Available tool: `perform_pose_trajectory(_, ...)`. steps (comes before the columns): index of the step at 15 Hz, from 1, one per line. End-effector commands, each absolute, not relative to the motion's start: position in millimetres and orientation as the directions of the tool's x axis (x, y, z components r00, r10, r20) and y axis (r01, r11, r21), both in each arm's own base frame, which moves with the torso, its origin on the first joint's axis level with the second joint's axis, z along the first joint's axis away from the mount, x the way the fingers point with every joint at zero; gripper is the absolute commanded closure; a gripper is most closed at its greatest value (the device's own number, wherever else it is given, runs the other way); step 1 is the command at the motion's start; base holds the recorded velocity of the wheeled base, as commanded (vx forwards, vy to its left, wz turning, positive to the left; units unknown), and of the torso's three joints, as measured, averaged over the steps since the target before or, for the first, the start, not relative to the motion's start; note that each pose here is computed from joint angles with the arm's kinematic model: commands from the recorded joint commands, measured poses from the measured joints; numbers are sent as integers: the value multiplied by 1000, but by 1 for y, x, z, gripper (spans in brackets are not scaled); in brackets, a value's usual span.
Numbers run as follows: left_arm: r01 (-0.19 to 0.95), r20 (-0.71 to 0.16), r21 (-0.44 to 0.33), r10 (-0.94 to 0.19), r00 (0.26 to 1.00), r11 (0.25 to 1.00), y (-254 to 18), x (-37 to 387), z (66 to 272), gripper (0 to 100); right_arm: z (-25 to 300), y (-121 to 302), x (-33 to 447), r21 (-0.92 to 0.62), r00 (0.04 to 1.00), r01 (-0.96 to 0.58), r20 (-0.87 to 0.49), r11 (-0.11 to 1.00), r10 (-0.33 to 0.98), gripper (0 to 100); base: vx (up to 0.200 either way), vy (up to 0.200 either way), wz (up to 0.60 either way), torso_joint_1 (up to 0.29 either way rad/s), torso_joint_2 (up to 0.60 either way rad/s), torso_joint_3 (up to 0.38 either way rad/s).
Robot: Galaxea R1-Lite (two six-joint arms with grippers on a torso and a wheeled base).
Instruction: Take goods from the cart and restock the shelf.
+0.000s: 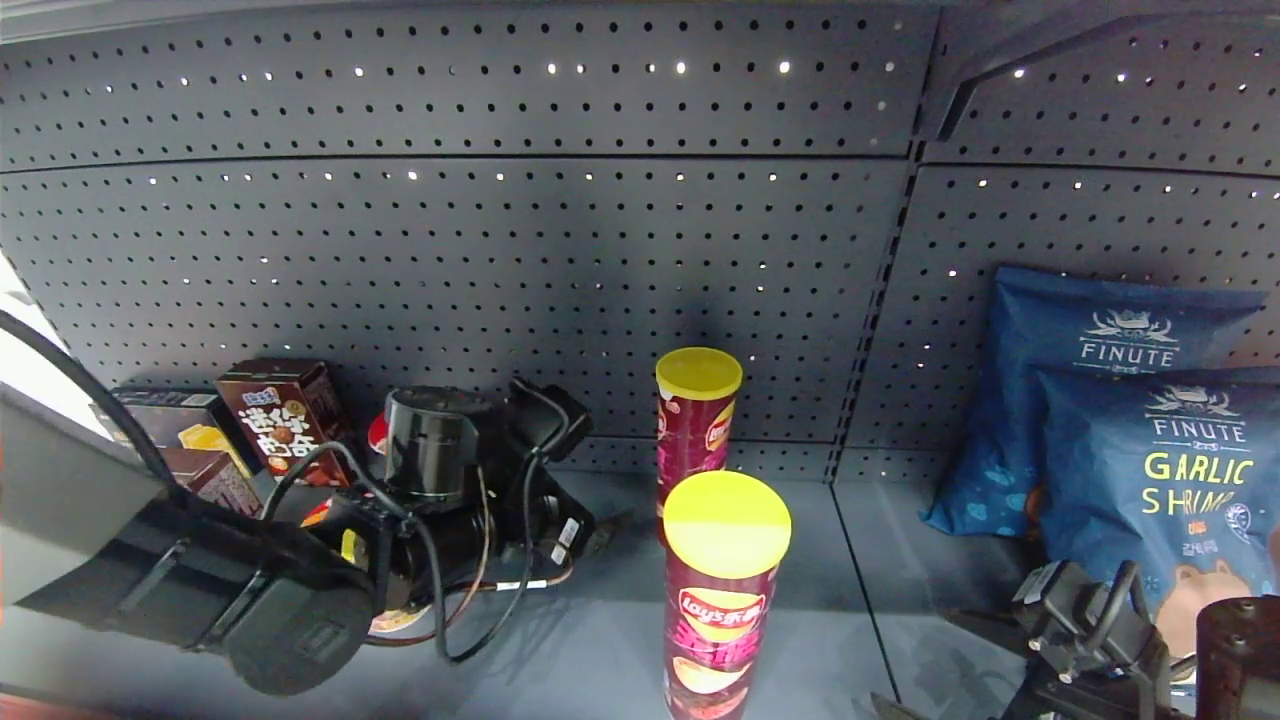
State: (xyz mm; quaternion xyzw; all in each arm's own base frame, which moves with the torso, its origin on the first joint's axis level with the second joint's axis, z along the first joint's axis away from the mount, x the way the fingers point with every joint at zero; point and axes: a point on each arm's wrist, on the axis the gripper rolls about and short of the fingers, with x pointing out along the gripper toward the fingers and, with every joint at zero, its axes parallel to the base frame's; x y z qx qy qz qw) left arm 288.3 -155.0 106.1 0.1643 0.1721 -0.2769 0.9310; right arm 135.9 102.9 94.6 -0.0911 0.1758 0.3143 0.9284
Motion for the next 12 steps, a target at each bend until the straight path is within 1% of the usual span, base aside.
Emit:
perform_pose_trajectory(1,568,-388,217,-464,796,794,-145,269,120,0,88,111,137,-59,710,-643,-421,763,565,0,0,0,0,0,0,0)
perform_pose_trajectory(4,566,-373,221,-468,801,794,-142,263,126,0,83,127,148,-62,690,-662,-439,747,575,0,0,0,0,0,0,0)
perform_pose_trajectory(7,559,-354,224,-468,810,799,-140,261,132,0,83,142,165,-63,693,-663,-429,746,579,0,0,0,0,0,0,0)
perform_pose_trajectory(12,552,-357,219,-461,813,804,-139,261,131,0,81,157,168,-63,671,-691,-427,720,606,0,0,0,0,0,0,0)
